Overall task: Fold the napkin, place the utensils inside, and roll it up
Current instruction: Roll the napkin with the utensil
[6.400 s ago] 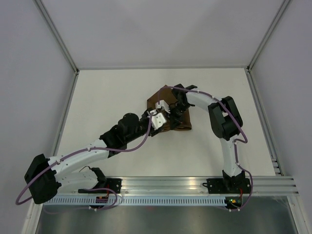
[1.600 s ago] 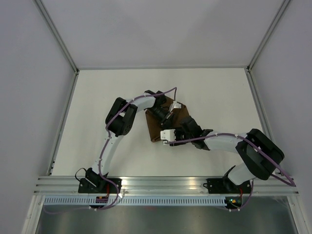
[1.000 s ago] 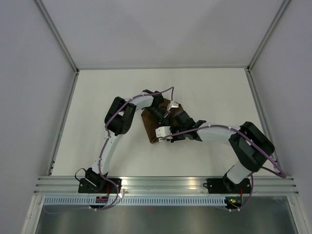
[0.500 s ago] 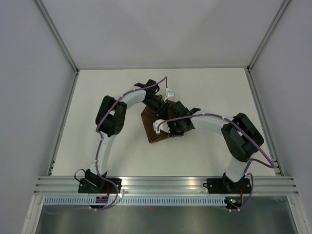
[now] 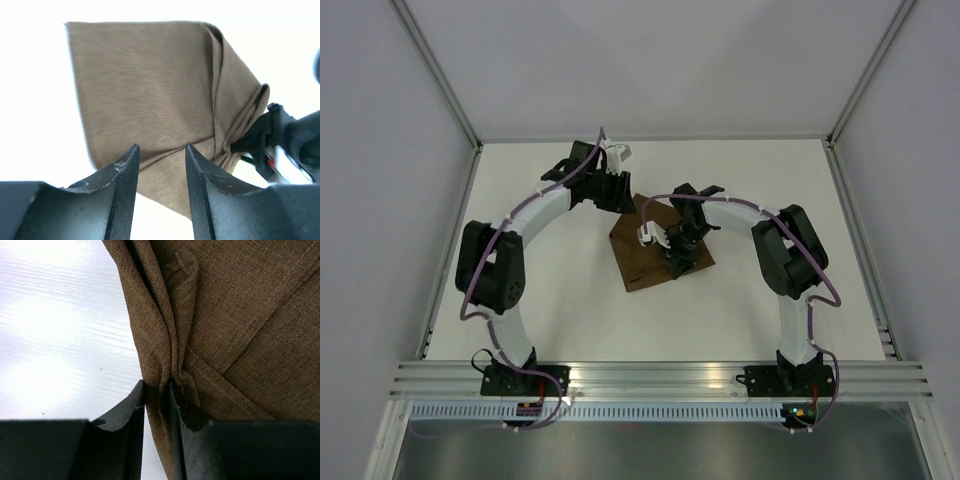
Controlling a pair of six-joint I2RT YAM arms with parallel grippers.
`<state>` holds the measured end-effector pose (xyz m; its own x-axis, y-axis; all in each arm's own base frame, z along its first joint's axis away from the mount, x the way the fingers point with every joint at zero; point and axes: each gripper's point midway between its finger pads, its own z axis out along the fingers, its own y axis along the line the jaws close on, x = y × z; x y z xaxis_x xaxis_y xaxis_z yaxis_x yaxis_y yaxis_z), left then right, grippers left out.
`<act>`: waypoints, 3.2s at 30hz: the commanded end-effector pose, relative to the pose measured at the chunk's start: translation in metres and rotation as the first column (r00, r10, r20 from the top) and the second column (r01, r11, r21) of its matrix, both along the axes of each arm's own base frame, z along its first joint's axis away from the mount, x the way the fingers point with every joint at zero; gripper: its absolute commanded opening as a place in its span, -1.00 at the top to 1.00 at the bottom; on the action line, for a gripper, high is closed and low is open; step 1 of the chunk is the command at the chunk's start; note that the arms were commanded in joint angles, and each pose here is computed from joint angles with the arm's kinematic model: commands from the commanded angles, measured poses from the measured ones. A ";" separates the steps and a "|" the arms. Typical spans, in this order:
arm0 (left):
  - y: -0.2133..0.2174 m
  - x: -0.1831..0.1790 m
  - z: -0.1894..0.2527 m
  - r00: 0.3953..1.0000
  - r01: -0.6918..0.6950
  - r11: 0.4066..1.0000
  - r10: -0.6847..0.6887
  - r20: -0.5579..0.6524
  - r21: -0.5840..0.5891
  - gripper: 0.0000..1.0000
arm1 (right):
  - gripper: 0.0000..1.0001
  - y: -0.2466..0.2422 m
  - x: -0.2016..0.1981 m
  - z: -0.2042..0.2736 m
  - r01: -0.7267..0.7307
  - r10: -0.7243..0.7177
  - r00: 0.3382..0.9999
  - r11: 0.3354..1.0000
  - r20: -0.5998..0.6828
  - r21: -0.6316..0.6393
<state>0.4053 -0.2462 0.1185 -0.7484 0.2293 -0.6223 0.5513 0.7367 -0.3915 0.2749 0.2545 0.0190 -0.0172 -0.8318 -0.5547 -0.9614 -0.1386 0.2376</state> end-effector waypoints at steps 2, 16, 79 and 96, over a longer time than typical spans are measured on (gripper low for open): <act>0.028 0.018 0.072 0.929 -0.256 0.964 0.264 0.260 -0.068 0.03 | 0.83 -0.017 -0.021 -0.009 -0.015 0.007 0.975 0.999 -0.220 -0.034; 0.046 -0.067 0.156 0.643 -0.292 0.938 0.337 0.688 -0.187 -0.06 | 0.82 -0.018 -0.001 -0.024 0.033 -0.052 0.937 0.998 -0.344 -0.061; -0.105 -0.158 -0.120 0.723 0.402 0.828 -0.549 0.420 0.390 0.66 | 0.82 -0.020 0.016 -0.037 0.108 -0.154 0.884 0.986 -0.442 -0.127; -0.104 -0.171 -0.123 0.772 0.601 0.791 -0.611 0.177 0.111 0.95 | 0.01 -0.014 0.060 0.052 0.365 -0.309 0.884 0.925 -0.352 0.105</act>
<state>0.2734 -0.3562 0.0237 -0.1803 0.5762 -0.7972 0.9500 0.3119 0.0106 0.3025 0.2400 0.0372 -0.4906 -0.7382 -0.4631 -0.7611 0.1041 0.6403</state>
